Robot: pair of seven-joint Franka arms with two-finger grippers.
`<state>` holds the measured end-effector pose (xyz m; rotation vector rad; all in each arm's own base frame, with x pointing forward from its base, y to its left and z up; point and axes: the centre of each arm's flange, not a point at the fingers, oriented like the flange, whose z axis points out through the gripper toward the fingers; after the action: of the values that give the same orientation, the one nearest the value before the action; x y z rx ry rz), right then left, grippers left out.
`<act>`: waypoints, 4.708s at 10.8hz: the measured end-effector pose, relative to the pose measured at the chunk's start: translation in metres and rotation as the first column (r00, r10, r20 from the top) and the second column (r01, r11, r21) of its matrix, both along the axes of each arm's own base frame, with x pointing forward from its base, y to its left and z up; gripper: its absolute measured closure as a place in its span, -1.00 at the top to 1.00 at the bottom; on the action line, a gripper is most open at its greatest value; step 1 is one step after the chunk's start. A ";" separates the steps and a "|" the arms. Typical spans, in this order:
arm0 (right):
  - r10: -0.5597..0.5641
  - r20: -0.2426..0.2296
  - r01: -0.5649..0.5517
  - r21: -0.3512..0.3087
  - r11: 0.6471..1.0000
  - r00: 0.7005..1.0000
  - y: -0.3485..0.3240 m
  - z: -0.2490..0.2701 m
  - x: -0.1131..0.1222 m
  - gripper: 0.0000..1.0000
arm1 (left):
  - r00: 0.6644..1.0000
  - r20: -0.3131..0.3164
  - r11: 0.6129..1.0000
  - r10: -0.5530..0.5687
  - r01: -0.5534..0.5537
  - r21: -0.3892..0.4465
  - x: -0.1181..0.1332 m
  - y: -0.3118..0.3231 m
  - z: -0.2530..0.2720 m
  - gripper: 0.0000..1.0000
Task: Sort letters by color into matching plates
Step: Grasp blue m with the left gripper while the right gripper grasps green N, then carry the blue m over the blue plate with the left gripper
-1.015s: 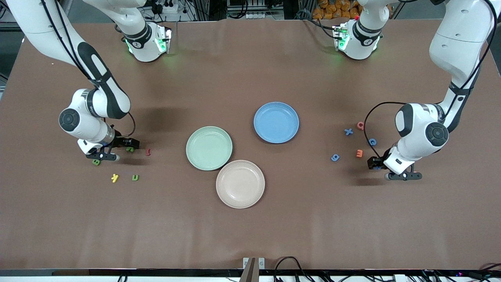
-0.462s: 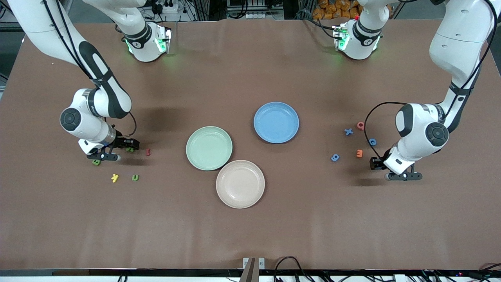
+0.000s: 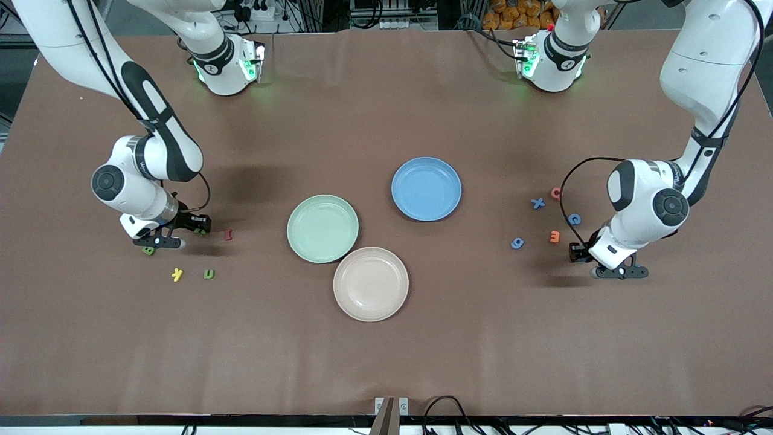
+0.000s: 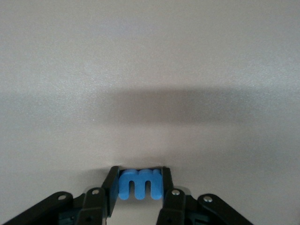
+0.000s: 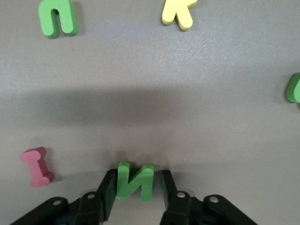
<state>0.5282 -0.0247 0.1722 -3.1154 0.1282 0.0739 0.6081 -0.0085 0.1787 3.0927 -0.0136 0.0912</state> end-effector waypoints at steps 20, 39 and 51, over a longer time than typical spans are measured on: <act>-0.002 0.007 0.002 -0.002 1.000 1.000 -0.002 0.003 0.002 -0.33 | 0.978 -0.126 0.985 0.168 -0.163 0.048 -0.024 -0.166 0.060 -0.20; -0.002 -0.005 0.002 0.001 1.000 1.000 -0.003 0.025 0.020 -0.33 | 0.964 -0.116 0.971 0.241 -0.239 0.030 -0.062 -0.283 0.089 -0.20; -0.021 0.001 0.021 0.012 1.000 1.000 -0.001 0.033 0.028 -0.33 | 0.939 -0.151 0.951 0.310 -0.304 0.062 -0.107 -0.353 0.067 -0.20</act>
<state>0.5562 -0.0260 0.2047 -3.1014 0.1600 0.0715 0.5010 -0.3613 0.2456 3.1004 0.4807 -0.1480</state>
